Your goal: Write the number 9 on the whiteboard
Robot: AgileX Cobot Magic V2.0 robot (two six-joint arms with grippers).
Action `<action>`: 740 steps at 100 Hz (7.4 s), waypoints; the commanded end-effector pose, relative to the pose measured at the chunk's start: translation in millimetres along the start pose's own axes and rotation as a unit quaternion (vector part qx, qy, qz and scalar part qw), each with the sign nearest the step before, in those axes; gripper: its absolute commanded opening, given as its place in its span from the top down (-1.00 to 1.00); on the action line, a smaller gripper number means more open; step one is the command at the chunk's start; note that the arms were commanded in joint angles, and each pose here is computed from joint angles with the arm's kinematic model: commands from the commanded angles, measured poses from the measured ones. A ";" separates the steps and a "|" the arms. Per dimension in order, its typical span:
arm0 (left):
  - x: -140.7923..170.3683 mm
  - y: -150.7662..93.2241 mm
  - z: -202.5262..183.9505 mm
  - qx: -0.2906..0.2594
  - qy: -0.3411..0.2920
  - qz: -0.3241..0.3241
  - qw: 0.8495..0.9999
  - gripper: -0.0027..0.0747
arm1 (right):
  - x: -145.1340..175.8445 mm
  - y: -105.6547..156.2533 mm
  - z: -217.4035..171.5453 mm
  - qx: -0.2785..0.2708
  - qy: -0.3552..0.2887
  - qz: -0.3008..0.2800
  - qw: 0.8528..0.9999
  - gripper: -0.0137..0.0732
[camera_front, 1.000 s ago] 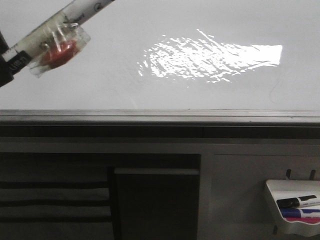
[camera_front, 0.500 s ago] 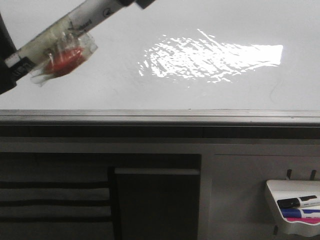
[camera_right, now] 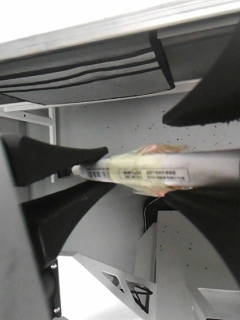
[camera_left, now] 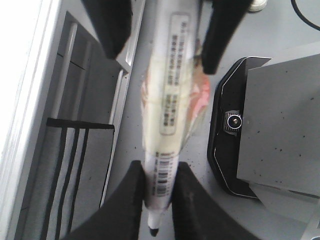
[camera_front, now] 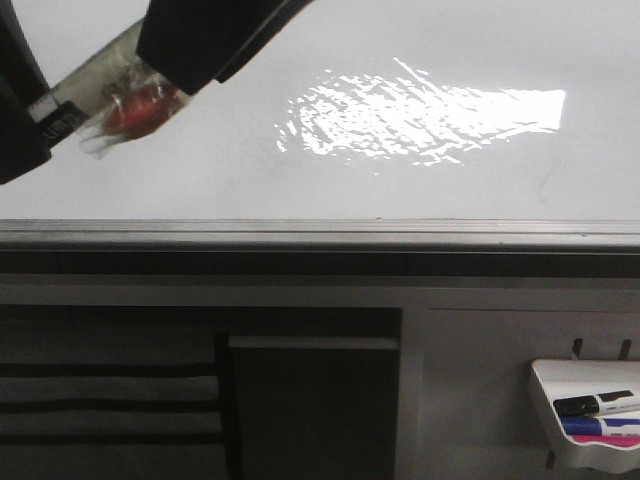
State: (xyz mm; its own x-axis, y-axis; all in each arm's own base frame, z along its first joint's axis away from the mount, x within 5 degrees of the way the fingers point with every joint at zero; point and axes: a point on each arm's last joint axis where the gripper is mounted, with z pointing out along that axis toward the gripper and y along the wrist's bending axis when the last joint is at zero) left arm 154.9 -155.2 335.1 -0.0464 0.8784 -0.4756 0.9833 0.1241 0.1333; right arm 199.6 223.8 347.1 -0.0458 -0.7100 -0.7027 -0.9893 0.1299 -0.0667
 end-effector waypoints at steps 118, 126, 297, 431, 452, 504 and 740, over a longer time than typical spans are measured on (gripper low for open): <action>74.3 10.8 -66.9 -0.251 -0.142 -0.294 0.911 0.02 | 82.2 -42.0 -89.9 0.290 -0.112 0.345 0.886 0.81; 75.8 12.2 -68.0 -0.256 -0.144 -0.300 0.908 0.02 | 85.9 -42.9 -83.9 0.299 -0.121 0.345 0.881 0.81; 61.9 11.6 -67.5 -0.217 -0.192 -0.277 0.916 0.02 | 85.4 -51.5 -67.4 0.185 -0.019 0.337 0.923 0.81; -100.1 2.3 18.6 0.036 -0.184 0.037 0.982 0.54 | 53.2 11.7 -106.5 0.038 -0.042 0.118 0.991 0.81; -100.1 2.3 18.6 0.036 -0.184 0.037 0.982 0.93 | 53.4 12.8 -106.4 0.032 -0.040 0.118 0.992 0.81; -86.1 16.5 14.5 -0.045 -0.112 -0.015 0.993 0.98 | 50.6 11.3 -131.9 0.125 -0.005 0.169 0.978 -0.20; 118.8 -24.7 -54.2 -0.387 -0.253 -0.405 0.789 0.11 | 144.7 72.7 -142.4 0.422 -0.145 0.349 0.824 0.18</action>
State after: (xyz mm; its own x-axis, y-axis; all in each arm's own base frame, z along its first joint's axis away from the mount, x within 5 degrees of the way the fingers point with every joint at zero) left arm 117.9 -29.4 317.2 -0.4549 0.1411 -0.8793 0.2635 0.9645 0.0185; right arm 99.6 32.5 333.0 -0.5152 -0.1107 -0.8499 -0.2841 0.9576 0.0475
